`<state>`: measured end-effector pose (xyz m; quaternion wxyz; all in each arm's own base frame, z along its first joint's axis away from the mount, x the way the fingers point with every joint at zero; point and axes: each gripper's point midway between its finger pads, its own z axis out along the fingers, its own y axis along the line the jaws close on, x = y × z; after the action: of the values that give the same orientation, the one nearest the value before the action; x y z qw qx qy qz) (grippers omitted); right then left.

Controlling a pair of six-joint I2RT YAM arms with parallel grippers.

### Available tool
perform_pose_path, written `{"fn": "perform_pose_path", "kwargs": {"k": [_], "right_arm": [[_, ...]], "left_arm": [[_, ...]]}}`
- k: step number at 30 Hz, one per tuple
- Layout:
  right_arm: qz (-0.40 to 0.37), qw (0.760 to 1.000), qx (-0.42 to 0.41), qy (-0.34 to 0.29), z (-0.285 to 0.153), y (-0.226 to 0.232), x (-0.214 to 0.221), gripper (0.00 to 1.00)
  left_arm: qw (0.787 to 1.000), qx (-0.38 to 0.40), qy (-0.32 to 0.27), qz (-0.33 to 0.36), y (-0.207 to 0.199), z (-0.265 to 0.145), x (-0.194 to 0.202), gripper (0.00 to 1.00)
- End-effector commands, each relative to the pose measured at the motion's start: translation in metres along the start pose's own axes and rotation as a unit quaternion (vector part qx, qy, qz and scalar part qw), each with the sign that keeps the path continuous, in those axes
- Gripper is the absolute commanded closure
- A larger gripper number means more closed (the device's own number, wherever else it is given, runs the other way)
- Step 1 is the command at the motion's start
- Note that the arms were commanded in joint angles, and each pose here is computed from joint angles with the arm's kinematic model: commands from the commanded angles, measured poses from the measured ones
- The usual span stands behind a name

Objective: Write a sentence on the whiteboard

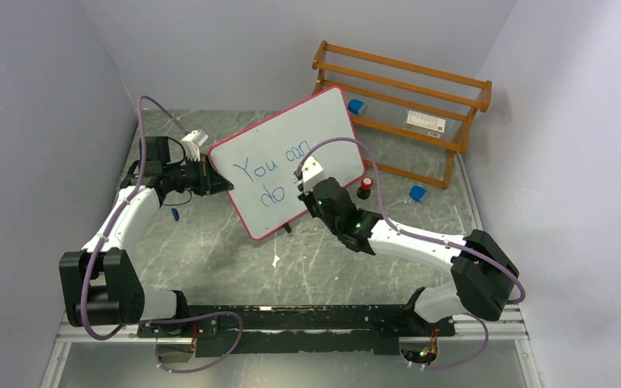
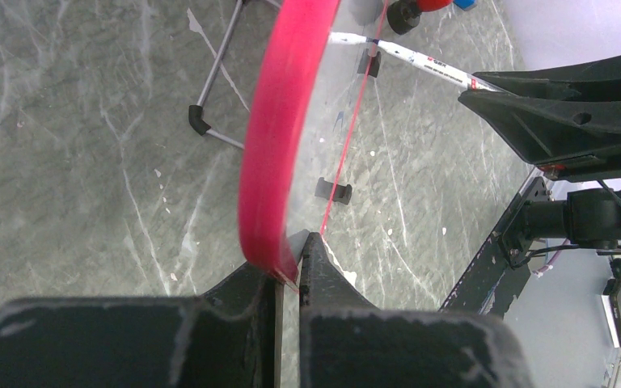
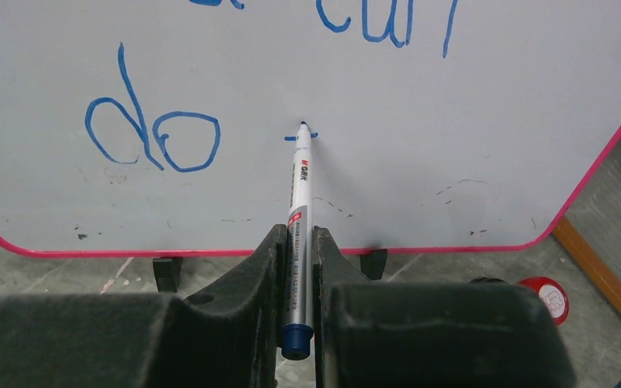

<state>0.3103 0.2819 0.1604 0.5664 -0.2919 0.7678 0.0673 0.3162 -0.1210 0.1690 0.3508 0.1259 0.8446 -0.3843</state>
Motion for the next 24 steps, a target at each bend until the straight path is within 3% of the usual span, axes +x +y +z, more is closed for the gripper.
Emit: {"fn": "perform_pose_path", "kwargs": {"k": [1,24], "right_arm": [[0.013,0.999,0.005,-0.029,0.005,-0.003,-0.022,1.0],[0.01,1.0,-0.001,0.015,-0.002,0.0,0.013,1.0]], "left_arm": [[0.994,-0.102,0.015,0.033,0.045,0.001,0.009,0.95],[0.994,-0.103,0.016,0.032,0.046,0.001,0.01,0.95]]}}
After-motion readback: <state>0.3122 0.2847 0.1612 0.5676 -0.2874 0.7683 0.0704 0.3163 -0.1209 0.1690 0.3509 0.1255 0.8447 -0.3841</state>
